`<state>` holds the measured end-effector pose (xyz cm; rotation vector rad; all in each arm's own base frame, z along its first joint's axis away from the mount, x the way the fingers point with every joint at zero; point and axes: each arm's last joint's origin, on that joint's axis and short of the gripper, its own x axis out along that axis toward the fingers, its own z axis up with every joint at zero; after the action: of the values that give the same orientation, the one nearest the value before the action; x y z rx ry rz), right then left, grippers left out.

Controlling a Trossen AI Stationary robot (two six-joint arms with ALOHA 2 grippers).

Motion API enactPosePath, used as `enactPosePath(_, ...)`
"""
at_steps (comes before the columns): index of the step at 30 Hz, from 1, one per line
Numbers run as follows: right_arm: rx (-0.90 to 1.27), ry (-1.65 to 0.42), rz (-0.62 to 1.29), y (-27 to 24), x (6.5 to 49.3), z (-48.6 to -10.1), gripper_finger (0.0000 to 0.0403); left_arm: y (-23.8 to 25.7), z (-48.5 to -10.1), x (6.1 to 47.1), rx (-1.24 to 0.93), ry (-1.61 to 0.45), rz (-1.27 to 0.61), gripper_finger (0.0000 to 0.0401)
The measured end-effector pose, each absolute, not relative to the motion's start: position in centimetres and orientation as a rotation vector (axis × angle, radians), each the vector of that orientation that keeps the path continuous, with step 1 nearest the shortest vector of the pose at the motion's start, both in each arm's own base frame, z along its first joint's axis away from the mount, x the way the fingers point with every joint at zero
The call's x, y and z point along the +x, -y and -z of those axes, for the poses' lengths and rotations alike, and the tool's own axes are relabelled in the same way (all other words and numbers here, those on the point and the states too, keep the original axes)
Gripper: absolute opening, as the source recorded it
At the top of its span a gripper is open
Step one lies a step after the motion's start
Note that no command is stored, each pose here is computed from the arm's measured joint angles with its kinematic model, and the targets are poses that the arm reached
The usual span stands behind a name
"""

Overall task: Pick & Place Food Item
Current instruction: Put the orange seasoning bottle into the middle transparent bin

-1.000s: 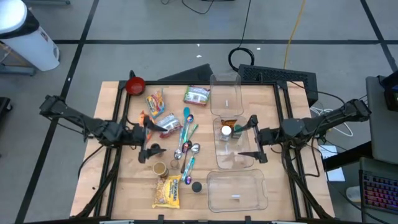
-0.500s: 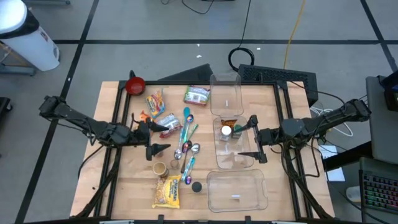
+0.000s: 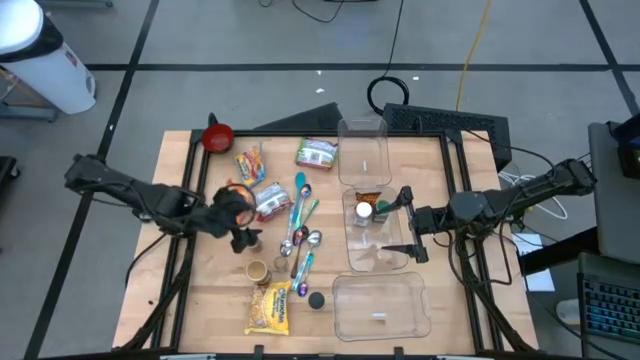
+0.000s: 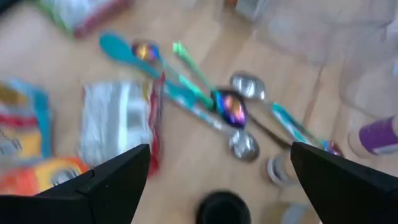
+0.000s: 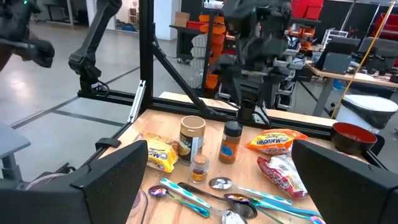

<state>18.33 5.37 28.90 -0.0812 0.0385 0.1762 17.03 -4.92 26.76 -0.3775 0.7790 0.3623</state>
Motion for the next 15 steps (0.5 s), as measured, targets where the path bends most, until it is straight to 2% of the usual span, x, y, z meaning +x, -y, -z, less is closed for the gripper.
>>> enactPosePath(5, -0.074, -0.04, -0.176, -5.4, 18.3, -28.9, 0.0392, 6.0, -24.2, 18.0, -0.383, -0.977, -0.334, 0.0395)
enactPosePath(8, -0.074, -0.04, -0.176, -5.4, 18.3, -28.9, 0.0392, 5.9, -23.2, 18.0, -0.377, -1.076, -0.389, 0.0395)
enactPosePath(15, -0.065, -0.043, -0.176, -5.4, 18.3, -28.6, 0.0392, 6.4, -22.0, 18.3, -0.402, -1.141, -0.462, 0.0395)
